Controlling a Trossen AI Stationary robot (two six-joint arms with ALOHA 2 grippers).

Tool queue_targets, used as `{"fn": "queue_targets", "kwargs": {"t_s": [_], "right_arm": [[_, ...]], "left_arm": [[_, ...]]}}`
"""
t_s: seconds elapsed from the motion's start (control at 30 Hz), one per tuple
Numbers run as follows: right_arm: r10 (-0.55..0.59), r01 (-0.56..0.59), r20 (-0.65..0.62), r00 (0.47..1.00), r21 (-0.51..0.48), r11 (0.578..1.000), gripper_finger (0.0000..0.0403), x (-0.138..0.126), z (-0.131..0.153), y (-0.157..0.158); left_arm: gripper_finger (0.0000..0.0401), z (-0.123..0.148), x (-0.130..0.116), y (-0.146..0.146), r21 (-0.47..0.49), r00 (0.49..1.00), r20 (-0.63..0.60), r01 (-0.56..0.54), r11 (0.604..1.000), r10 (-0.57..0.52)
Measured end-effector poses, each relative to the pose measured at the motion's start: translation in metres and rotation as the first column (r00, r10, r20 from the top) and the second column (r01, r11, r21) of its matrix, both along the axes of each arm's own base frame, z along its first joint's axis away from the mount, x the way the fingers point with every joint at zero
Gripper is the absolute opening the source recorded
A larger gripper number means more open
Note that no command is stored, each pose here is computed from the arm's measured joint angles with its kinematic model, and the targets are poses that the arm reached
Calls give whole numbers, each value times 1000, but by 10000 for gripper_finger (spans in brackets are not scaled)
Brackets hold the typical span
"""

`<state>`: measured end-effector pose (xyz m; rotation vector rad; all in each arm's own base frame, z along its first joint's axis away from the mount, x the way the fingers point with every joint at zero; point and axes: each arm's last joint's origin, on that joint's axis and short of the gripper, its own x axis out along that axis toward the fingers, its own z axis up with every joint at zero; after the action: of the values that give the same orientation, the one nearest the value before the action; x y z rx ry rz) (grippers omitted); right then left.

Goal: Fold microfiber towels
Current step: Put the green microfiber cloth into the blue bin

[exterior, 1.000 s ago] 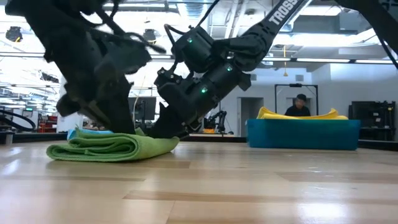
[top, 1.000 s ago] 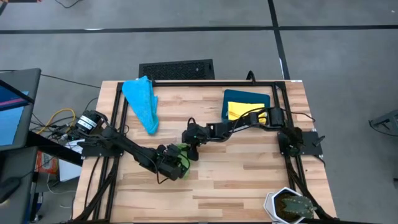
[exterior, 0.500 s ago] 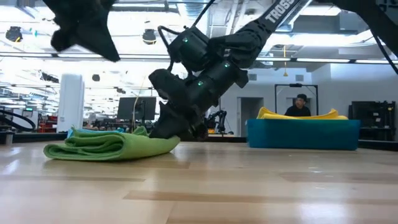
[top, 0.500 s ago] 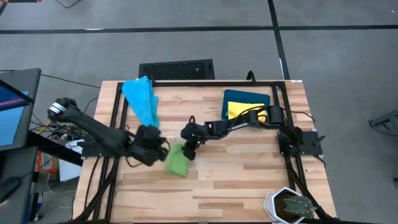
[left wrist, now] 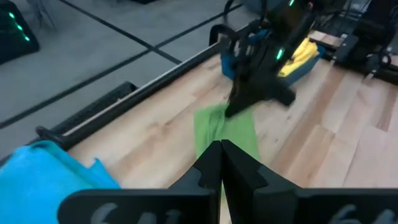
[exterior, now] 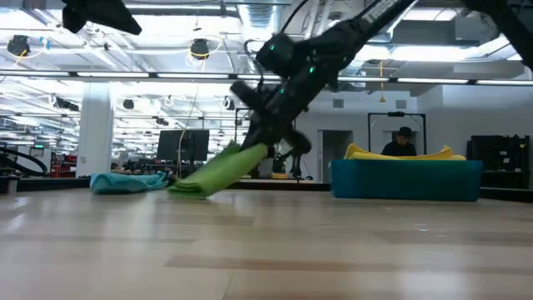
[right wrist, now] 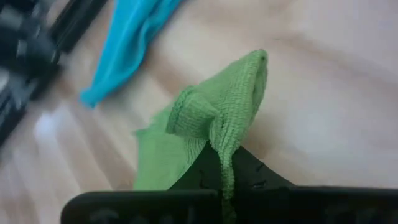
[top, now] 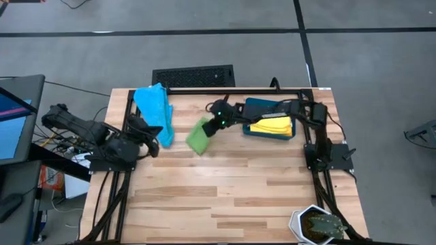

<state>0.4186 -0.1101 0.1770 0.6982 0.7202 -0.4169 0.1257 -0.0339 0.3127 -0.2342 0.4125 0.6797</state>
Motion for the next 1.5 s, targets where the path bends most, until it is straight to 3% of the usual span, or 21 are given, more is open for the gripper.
{"fn": "queue_targets", "kwargs": {"t_s": [0.27, 0.57, 0.83, 1.0, 1.3, 1.5], "right_arm": [[-210, 204, -60, 976, -98, 974, 21, -38, 54, -16], [-394, 362, -208, 895, -178, 915, 21, -97, 103, -13], [-565, 494, -386, 730, -275, 825, 21, -156, 127, -1], [-613, 551, -423, 667, -273, 789, 21, -178, 114, 3], [-584, 593, -606, 540, -219, 775, 29, -205, 47, 17], [-606, 621, -628, 487, -239, 746, 42, -216, 23, 21]], "left_arm": [[0, 3, -23, 11, 33, 1000, -21, -7, 999, 8], [0, 1, -26, 13, 57, 999, -45, -16, 998, 18], [0, 2, -26, 14, 89, 998, -35, -40, 995, 44], [0, 2, -26, 14, 98, 998, -30, -49, 994, 53], [0, 2, -26, 14, 98, 998, -29, -50, 994, 53], [0, 2, -26, 14, 98, 998, -29, -50, 994, 53]]}}
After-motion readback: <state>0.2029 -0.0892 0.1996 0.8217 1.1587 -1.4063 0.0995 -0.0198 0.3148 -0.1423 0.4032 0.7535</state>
